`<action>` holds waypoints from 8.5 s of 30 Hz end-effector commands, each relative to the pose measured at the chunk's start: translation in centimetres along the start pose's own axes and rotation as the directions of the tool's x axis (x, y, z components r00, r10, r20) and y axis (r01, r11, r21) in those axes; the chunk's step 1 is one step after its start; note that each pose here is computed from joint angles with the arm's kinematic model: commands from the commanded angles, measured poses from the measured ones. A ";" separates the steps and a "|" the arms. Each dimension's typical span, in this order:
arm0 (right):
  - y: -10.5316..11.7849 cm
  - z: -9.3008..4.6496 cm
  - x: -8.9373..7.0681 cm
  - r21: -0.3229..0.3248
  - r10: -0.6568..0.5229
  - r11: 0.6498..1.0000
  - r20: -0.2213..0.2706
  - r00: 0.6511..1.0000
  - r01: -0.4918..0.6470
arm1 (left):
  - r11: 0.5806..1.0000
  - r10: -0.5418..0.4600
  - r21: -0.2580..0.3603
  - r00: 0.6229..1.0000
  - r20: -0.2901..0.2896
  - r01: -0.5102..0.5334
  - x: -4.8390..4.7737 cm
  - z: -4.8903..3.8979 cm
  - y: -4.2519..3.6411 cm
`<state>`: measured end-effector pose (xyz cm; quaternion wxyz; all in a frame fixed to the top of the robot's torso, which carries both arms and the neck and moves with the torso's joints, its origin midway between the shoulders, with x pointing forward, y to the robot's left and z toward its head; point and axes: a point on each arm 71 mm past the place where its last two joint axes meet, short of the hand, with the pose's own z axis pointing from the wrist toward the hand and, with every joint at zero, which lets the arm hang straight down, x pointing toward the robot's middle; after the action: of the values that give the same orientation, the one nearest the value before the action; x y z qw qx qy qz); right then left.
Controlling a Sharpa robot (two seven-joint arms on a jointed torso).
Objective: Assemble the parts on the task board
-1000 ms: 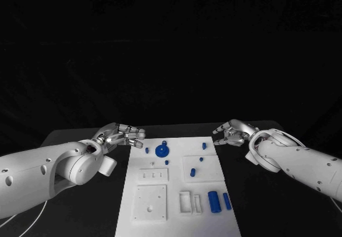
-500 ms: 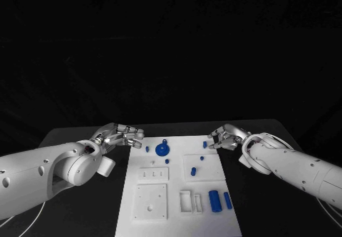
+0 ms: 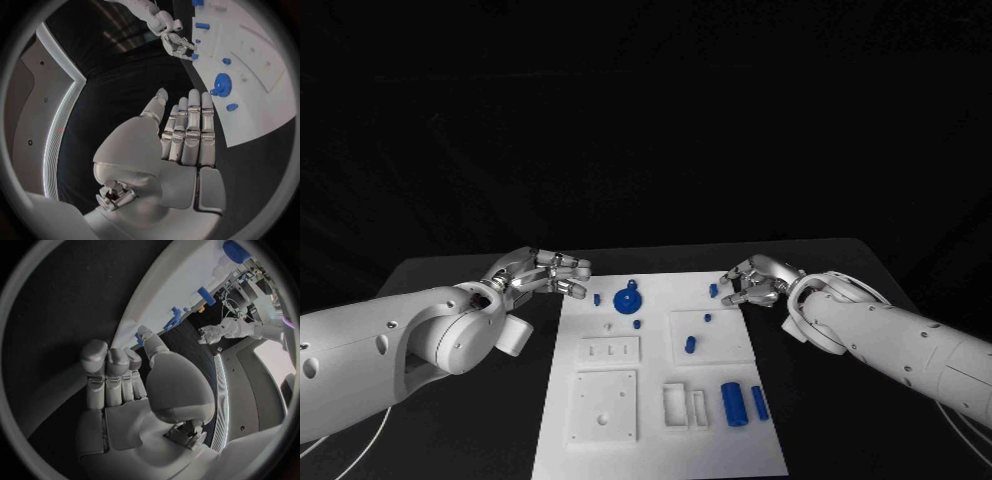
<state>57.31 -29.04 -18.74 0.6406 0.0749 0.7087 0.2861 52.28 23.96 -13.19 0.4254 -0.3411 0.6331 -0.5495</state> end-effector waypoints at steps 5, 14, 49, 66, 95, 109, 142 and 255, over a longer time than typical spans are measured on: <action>0.2 0.2 0.3 -0.008 0.007 1.000 -0.004 1.000 -0.007 | 1.000 -0.006 0.015 1.000 -0.020 0.006 0.32 0.05 -0.18; 0.4 0.5 0.7 -0.006 0.014 1.000 -0.009 1.000 -0.014 | 1.000 -0.006 0.014 1.000 -0.022 0.006 0.38 0.08 -0.19; 1.4 1.0 1.4 -0.023 0.013 1.000 -0.027 1.000 -0.013 | 1.000 -0.006 0.011 1.000 -0.023 0.006 0.36 0.10 -0.18; 1.5 1.1 1.4 -0.022 0.012 1.000 -0.019 1.000 -0.013 | 1.000 -0.006 0.009 1.000 -0.023 0.006 0.34 0.08 -0.17; 1.8 1.2 1.0 -0.009 -0.003 1.000 0.065 0.998 0.003 | 1.000 -0.005 0.006 1.000 -0.022 0.005 0.26 -0.01 -0.15; 3.6 0.5 0.0 -0.030 -0.022 0.999 0.047 0.999 0.023 | 0.997 0.034 -0.066 0.998 -0.055 -0.037 0.27 0.71 0.10; 14.7 0.9 3.6 -0.128 -0.026 0.992 -0.080 0.996 0.015 | 0.916 0.180 -0.317 0.959 -0.220 -0.245 4.03 3.95 -0.30; 19.2 1.1 8.4 -0.152 -0.037 0.988 -0.191 0.981 0.008 | 0.834 0.319 -0.354 0.893 -0.317 -0.424 7.17 5.29 0.74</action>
<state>52.09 -9.18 -16.22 0.5825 0.0010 0.7398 0.3367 54.38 15.88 -15.33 0.3708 -0.2327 0.8351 -0.3333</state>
